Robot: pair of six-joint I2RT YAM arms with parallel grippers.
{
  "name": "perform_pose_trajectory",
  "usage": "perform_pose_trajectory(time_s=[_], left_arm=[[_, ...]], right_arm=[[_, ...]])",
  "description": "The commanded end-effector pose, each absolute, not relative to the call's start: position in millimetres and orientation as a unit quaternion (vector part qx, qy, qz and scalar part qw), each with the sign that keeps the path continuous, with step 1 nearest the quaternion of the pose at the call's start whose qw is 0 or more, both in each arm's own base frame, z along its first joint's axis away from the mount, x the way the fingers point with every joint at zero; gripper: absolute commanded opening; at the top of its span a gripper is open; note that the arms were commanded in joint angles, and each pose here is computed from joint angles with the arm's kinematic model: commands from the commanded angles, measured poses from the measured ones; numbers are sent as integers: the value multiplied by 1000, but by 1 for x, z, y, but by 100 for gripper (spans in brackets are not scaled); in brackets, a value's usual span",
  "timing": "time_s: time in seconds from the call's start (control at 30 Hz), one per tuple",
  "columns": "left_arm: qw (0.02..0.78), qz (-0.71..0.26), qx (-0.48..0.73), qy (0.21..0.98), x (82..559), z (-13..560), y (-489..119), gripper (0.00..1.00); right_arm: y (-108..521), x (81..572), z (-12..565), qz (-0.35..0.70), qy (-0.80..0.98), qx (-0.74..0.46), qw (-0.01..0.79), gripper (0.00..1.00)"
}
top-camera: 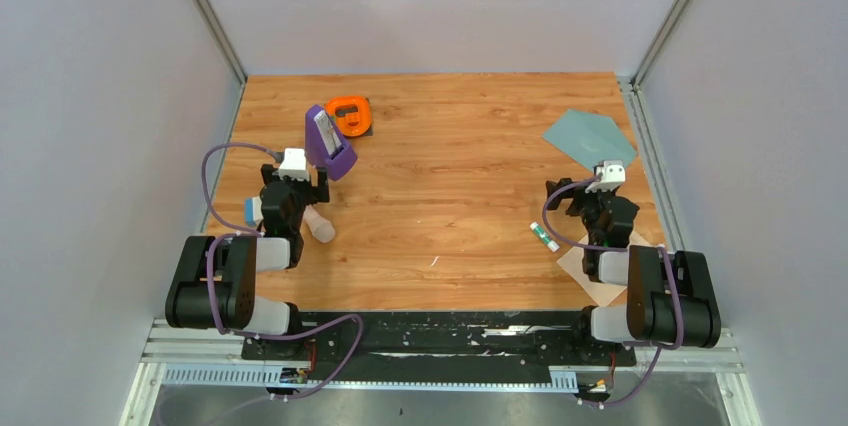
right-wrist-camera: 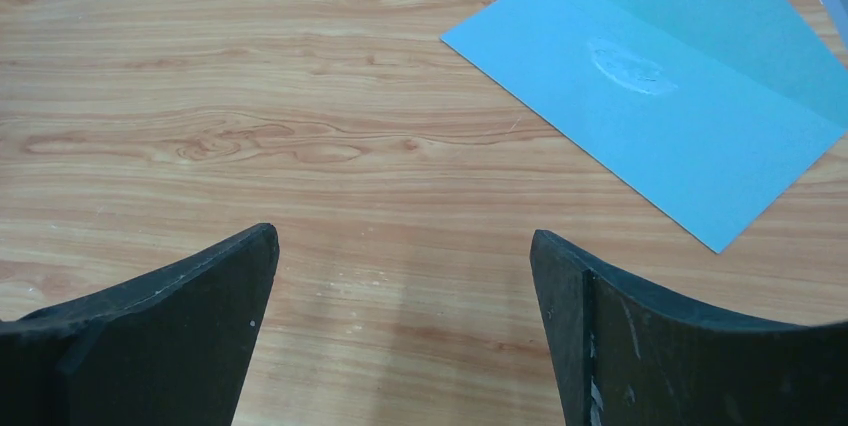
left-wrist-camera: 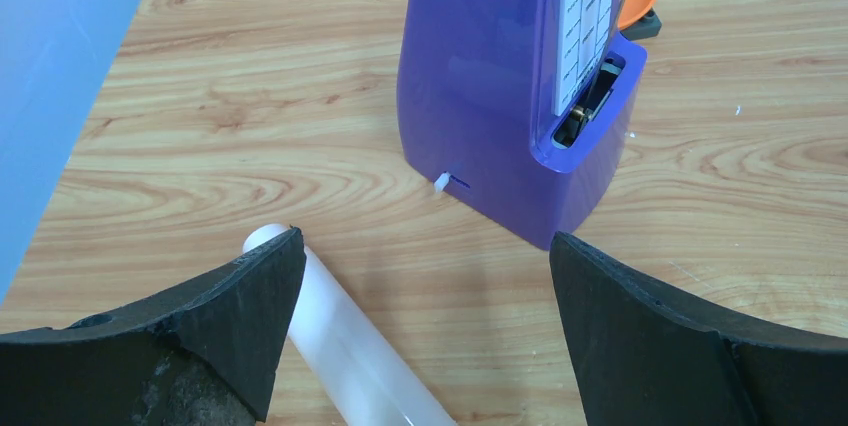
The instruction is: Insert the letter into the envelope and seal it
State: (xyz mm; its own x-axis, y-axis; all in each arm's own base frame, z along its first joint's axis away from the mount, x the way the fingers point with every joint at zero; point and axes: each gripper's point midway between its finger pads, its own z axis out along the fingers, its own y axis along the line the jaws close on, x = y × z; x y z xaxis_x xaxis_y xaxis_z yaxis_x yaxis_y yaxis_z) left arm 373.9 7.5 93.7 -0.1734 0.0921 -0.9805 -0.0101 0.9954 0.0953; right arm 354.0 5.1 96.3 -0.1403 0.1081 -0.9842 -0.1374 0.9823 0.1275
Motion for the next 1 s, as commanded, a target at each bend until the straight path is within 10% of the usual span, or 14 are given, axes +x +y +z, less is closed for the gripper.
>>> perform_pose_trajectory(time_s=[0.0,0.4,0.97], left_arm=[[666,39,24,744,383,112,8,100],[668,38,29,743,383,113,6,100],[506,-140,307,794,335,182,-80,100]], right_arm=[[-17,370,123,61,727,50,682,100],[-77,292,71,-86,863,375,327,100],[-119,200,55,20,738,634,229,100]])
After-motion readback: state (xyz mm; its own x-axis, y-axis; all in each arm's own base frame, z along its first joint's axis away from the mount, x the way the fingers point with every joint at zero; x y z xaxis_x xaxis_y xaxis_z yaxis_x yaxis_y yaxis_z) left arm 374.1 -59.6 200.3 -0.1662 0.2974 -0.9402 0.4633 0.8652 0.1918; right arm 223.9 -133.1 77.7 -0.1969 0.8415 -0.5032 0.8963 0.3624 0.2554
